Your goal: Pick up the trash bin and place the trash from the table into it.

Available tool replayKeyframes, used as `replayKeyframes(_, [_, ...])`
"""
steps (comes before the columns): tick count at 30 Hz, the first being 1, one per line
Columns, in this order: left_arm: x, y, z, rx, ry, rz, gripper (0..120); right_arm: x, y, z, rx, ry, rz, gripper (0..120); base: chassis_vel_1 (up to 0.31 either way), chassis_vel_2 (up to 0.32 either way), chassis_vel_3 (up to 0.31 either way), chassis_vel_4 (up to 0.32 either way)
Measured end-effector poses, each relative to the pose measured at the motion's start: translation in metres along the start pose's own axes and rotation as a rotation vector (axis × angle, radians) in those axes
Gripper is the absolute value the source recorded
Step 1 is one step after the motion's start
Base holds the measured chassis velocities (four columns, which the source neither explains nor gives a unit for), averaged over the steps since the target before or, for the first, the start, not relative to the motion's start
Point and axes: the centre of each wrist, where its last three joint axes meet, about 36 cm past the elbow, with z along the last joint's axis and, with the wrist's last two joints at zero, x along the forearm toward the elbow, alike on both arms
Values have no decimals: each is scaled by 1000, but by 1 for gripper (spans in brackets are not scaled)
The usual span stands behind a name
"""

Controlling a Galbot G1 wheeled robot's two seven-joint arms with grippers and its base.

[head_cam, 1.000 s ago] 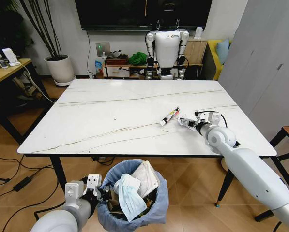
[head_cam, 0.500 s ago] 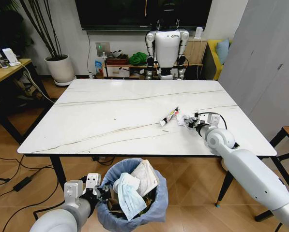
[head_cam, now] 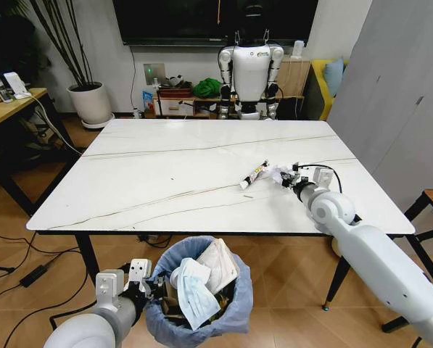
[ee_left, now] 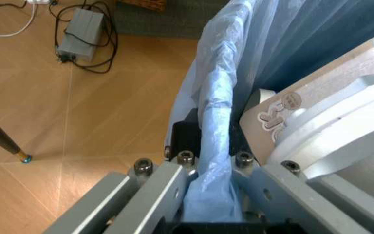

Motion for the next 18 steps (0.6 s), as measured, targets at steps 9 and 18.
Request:
replayKeyframes(9, [0,0,0,18,-5,-22,0,79,63,-26,-84,-76,-295,0,0,0,0,0])
replayKeyframes(18, [-2,7,-3,34,-8,-59,0,140,94,-8,-54,-31,-584,0,0,0,0,0])
